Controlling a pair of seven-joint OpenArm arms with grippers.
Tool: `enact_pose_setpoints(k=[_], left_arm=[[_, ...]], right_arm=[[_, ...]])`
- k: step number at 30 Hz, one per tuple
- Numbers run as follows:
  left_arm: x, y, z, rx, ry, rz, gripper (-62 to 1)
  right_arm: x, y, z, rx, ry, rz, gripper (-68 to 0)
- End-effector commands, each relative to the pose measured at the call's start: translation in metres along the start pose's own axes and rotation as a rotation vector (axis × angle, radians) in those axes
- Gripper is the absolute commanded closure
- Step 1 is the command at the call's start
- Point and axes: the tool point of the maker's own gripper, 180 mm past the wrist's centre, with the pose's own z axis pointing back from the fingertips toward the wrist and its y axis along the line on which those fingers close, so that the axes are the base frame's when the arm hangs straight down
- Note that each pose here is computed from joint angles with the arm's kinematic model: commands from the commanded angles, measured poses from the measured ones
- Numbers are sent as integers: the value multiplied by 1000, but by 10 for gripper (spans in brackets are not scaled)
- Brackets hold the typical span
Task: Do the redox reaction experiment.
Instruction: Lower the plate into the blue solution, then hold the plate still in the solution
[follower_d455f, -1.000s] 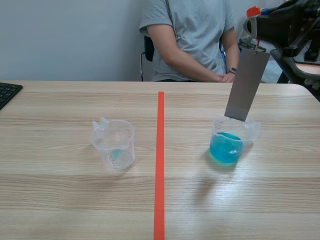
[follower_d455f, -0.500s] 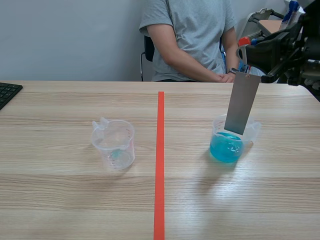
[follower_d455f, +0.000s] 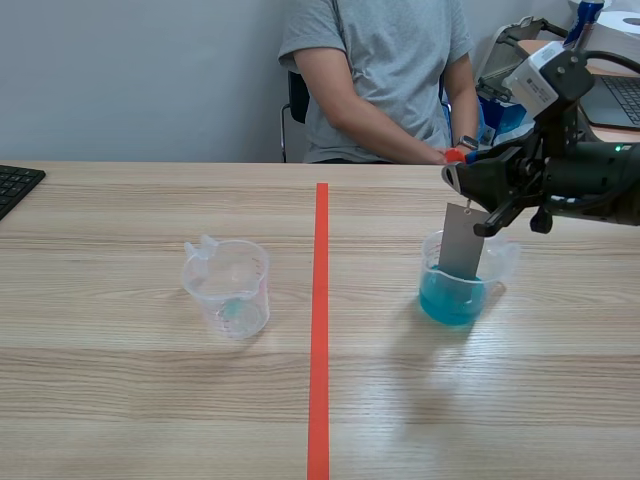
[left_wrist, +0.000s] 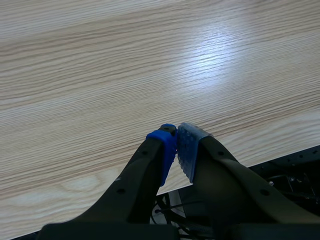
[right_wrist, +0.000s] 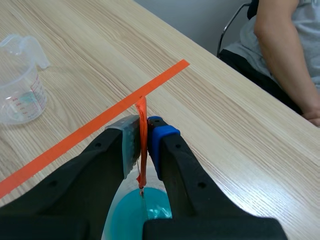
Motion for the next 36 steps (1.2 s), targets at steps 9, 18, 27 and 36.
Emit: enact_pose_setpoints(k=[9, 18, 27, 36], left_arm=[[8, -1, -2, -6, -29, -3, -49], [8, -1, -2, -6, -29, -3, -49], [8, -1, -2, -6, -29, -3, -49], [8, -1, -2, -6, -29, -4, -49]], right_arm=[[8, -6, 1, 0, -7, 31, -15], [8, -6, 1, 0, -6, 31, -15], [8, -6, 1, 0, -6, 31, -15], [15, -9, 6, -2, -7, 67, -15]])
